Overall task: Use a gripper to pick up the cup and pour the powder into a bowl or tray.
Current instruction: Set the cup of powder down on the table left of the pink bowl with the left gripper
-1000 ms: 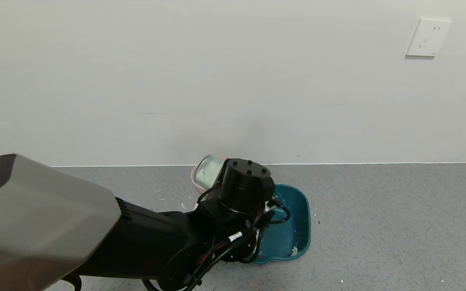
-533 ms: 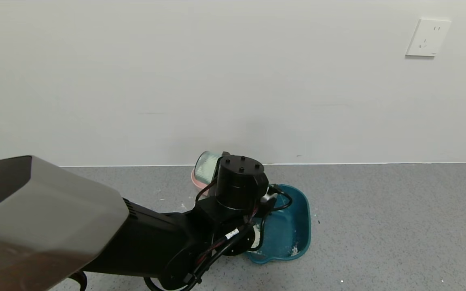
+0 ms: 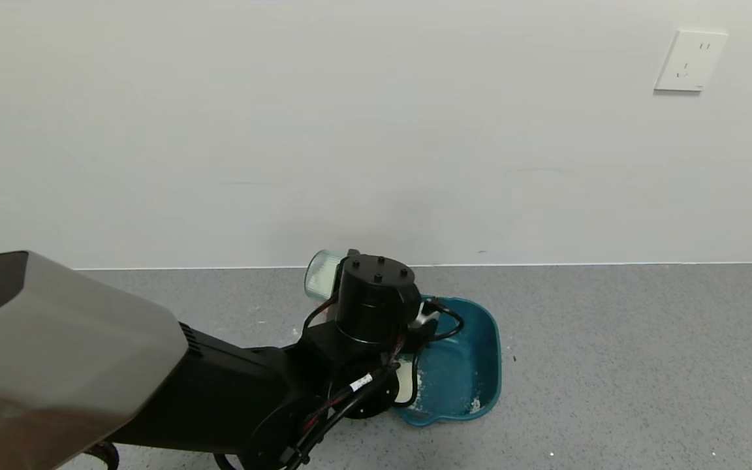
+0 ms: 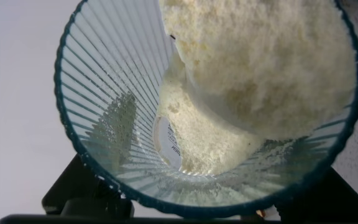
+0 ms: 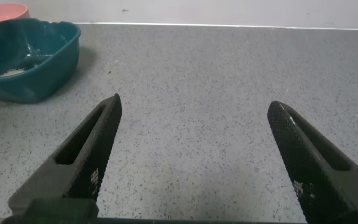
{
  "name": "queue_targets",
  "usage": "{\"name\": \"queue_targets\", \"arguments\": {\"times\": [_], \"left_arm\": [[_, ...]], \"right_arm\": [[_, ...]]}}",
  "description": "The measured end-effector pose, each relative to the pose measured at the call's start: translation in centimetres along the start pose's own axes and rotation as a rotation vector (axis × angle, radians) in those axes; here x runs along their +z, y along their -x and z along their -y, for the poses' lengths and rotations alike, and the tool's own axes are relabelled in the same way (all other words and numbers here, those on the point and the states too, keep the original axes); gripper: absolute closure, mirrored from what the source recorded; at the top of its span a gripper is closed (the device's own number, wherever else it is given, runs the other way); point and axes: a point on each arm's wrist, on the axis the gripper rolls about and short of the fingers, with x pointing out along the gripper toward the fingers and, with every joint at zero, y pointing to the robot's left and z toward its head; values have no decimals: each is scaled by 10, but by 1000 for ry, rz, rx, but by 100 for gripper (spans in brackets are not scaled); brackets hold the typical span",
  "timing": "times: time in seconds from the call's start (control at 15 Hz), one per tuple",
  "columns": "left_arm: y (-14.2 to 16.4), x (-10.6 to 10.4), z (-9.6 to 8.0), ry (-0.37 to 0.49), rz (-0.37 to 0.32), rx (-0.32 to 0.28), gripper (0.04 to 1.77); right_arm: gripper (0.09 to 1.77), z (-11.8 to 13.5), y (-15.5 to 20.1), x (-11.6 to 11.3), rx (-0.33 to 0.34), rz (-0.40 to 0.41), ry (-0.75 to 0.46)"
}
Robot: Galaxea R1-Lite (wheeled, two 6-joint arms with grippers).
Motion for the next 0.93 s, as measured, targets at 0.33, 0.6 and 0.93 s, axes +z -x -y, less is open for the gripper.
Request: {"name": "queue_targets", "arguments": {"times": [0.33,0.6,0.93], "left_arm": [[0,-10,0,32,5,-3,53],[3,-26,-13,184,-6,15,53],[6,-57,-28,434,-42,42,53]], "right_arm": [[15,0,0,0,0,0,0],[15,0,0,0,0,0,0],[15,0,0,0,-1,0,0]]}}
